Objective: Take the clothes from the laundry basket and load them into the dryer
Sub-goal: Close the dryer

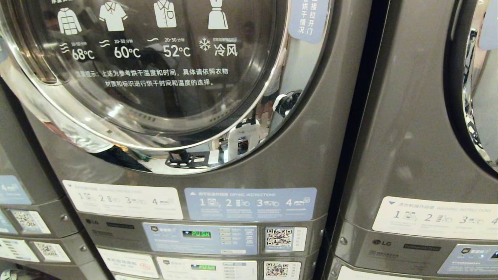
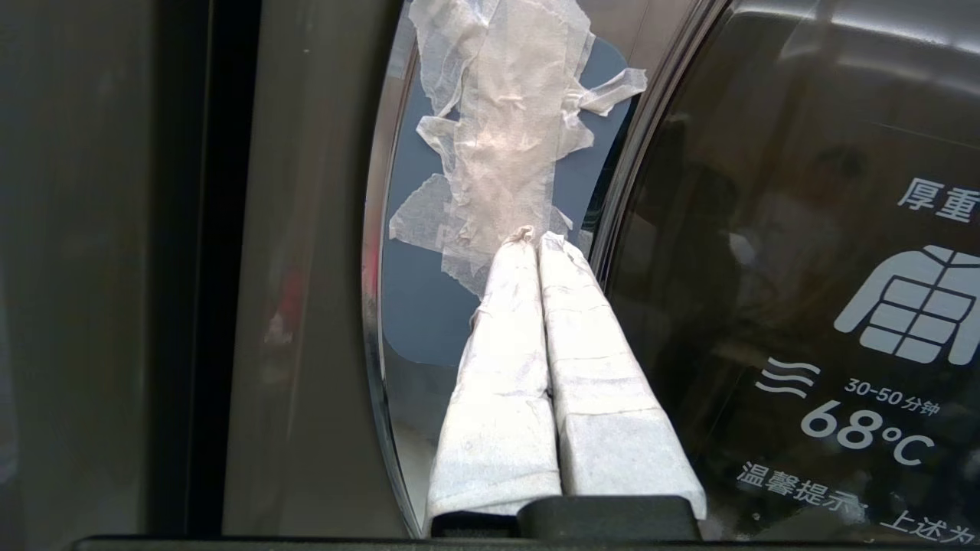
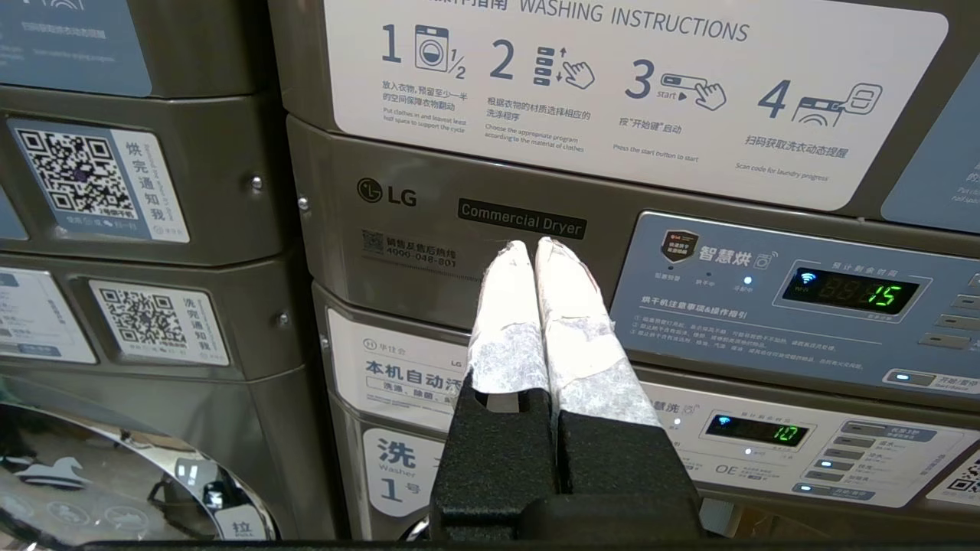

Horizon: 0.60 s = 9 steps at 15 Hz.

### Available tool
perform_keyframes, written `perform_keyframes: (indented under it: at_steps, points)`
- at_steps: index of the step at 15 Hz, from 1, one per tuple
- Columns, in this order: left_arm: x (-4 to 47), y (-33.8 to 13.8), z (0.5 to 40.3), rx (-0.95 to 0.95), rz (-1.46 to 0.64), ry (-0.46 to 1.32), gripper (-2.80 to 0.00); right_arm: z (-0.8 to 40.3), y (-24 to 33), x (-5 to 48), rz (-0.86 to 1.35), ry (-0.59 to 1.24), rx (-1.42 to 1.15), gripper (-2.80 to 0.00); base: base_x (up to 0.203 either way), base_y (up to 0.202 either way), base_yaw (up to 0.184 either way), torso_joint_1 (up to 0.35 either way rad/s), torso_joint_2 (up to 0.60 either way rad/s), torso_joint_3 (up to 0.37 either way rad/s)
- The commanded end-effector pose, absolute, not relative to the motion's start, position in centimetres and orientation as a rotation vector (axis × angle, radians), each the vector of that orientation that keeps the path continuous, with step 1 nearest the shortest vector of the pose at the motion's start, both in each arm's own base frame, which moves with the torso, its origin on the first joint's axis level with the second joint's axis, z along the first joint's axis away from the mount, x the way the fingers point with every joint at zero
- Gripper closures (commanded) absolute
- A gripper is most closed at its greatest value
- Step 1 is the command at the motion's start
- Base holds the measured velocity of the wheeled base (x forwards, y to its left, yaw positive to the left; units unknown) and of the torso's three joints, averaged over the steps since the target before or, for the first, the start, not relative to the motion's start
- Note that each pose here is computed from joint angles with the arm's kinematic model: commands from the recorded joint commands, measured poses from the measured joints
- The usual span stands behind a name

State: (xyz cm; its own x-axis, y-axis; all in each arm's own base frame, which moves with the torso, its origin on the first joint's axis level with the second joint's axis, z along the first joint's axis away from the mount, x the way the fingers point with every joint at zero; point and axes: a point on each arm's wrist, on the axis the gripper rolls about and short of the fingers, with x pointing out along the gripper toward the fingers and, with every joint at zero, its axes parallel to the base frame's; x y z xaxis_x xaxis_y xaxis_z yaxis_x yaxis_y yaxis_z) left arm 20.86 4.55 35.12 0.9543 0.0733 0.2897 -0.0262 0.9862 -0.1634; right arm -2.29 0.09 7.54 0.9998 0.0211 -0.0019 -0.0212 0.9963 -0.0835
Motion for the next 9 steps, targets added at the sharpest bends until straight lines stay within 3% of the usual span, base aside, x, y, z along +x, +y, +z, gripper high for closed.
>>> perform_keyframes:
  at_steps: [1,9]
  points:
    - [21.6,4.7,34.8,-0.159,0.032,-0.295,0.00,7.5,0.1,-2.3,0.022,0.002,-0.084,0.00,0.000,0.000,0.000,0.000,0.00,0.000]
    - [23.0,4.8,34.1,-0.166,-0.050,-0.258,0.00,7.5,0.1,-2.3,0.014,0.001,-0.072,0.00,0.000,0.000,0.000,0.000,0.00,0.000]
